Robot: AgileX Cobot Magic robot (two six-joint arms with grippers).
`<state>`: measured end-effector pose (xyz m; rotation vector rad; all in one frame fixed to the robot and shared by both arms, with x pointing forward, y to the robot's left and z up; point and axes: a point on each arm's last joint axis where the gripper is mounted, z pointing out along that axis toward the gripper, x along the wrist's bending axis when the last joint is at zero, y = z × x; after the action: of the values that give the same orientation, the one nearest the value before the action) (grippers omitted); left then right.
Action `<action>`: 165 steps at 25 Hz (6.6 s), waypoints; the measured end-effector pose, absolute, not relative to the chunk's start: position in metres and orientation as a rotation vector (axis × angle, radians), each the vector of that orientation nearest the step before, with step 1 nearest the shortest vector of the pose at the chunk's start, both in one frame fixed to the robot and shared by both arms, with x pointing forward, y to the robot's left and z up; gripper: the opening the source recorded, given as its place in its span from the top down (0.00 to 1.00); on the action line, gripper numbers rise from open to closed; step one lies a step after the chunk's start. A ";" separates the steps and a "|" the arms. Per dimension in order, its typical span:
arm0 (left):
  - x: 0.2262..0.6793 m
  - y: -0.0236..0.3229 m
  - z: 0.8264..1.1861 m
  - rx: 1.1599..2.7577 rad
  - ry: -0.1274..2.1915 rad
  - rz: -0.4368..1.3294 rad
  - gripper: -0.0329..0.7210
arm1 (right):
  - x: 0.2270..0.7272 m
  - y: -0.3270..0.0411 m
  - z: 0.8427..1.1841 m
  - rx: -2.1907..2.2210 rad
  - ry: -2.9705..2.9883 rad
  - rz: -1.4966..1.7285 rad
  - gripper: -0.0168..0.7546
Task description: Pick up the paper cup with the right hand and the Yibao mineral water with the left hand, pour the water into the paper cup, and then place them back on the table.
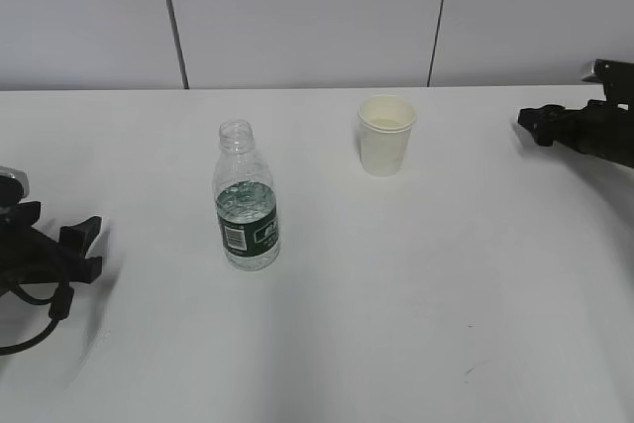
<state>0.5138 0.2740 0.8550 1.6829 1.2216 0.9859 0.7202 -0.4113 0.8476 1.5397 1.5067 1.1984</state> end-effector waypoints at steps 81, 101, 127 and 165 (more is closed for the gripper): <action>0.259 0.286 1.068 1.507 1.291 0.850 0.39 | 0.733 -0.402 0.973 1.858 1.633 1.427 0.21; 0.227 0.286 1.067 1.604 1.302 0.809 0.40 | 0.716 -0.389 1.023 1.673 1.776 1.557 0.21; 0.226 0.283 1.059 1.645 1.324 0.730 0.41 | 0.695 -0.390 1.057 1.580 1.858 1.657 0.21; 0.226 0.283 1.059 1.645 1.324 0.729 0.46 | 0.605 -0.342 0.977 1.734 1.578 1.085 0.22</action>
<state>0.2256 0.2829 1.0593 1.6447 1.3236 0.7294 0.6048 -0.3417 0.9770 1.7337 1.5781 1.0853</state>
